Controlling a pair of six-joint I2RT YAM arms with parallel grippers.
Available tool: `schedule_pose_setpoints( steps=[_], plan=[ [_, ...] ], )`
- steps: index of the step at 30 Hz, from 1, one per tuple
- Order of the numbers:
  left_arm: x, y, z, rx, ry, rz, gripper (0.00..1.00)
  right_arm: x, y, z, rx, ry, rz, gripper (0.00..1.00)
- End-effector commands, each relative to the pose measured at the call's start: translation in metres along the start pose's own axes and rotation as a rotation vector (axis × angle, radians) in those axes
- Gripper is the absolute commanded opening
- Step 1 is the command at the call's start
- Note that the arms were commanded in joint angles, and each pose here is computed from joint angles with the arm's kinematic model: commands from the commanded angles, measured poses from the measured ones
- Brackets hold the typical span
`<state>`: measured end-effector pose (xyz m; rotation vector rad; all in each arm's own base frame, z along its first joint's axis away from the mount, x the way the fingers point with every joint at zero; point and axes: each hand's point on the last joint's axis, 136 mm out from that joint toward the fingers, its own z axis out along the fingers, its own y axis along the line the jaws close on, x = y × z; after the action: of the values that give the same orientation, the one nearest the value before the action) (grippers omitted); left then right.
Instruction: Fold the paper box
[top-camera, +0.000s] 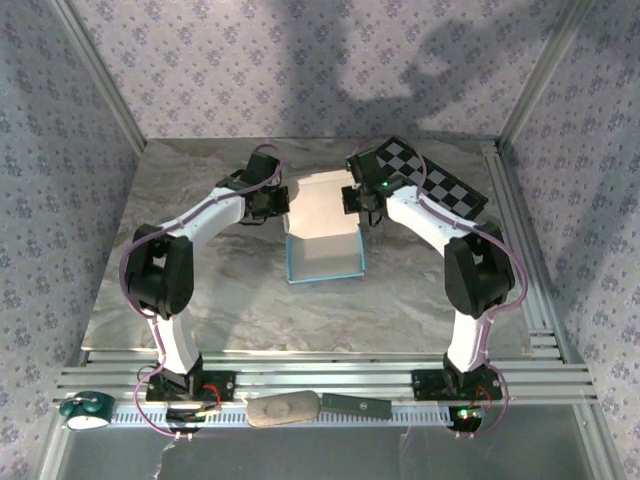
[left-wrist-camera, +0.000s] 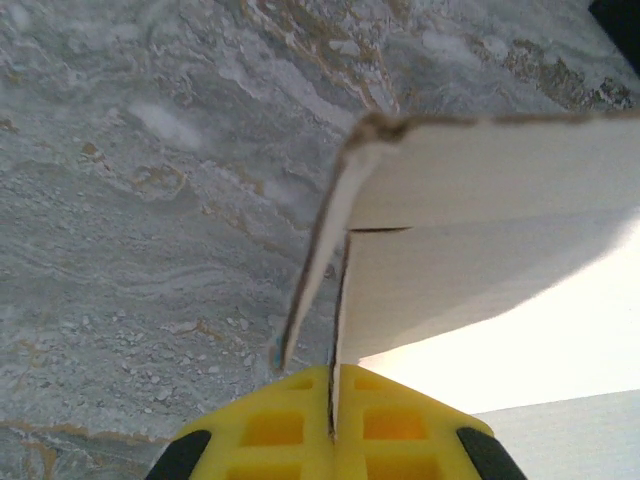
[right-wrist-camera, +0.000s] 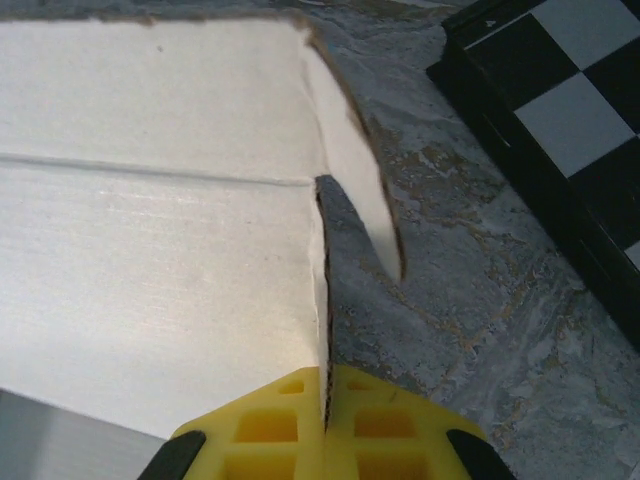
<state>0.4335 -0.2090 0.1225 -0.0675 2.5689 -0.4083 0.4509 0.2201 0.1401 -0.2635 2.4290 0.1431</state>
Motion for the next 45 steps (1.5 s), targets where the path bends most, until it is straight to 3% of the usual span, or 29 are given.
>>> schedule_pose_setpoints(
  steps=[1, 19, 20, 33, 45],
  plan=[
    [-0.013, 0.0, -0.013, -0.021, -0.082, -0.029, 0.0, -0.009, -0.015, -0.004, 0.117, -0.081, 0.079, 0.0],
    [-0.016, -0.01, -0.027, -0.023, -0.254, -0.097, 0.0, 0.008, -0.01, -0.023, 0.236, -0.285, 0.259, 0.0],
    [-0.015, -0.01, -0.029, -0.02, -0.269, -0.098, 0.0, 0.022, -0.014, -0.02, 0.249, -0.28, 0.261, 0.0],
    [-0.01, -0.018, -0.067, 0.188, -0.57, -0.108, 0.0, 0.045, -0.014, -0.04, 0.143, -0.582, 0.371, 0.0],
    [-0.011, -0.013, -0.075, 0.332, -0.774, -0.134, 0.0, 0.042, 0.0, -0.037, 0.118, -0.71, 0.366, 0.0]
  ],
)
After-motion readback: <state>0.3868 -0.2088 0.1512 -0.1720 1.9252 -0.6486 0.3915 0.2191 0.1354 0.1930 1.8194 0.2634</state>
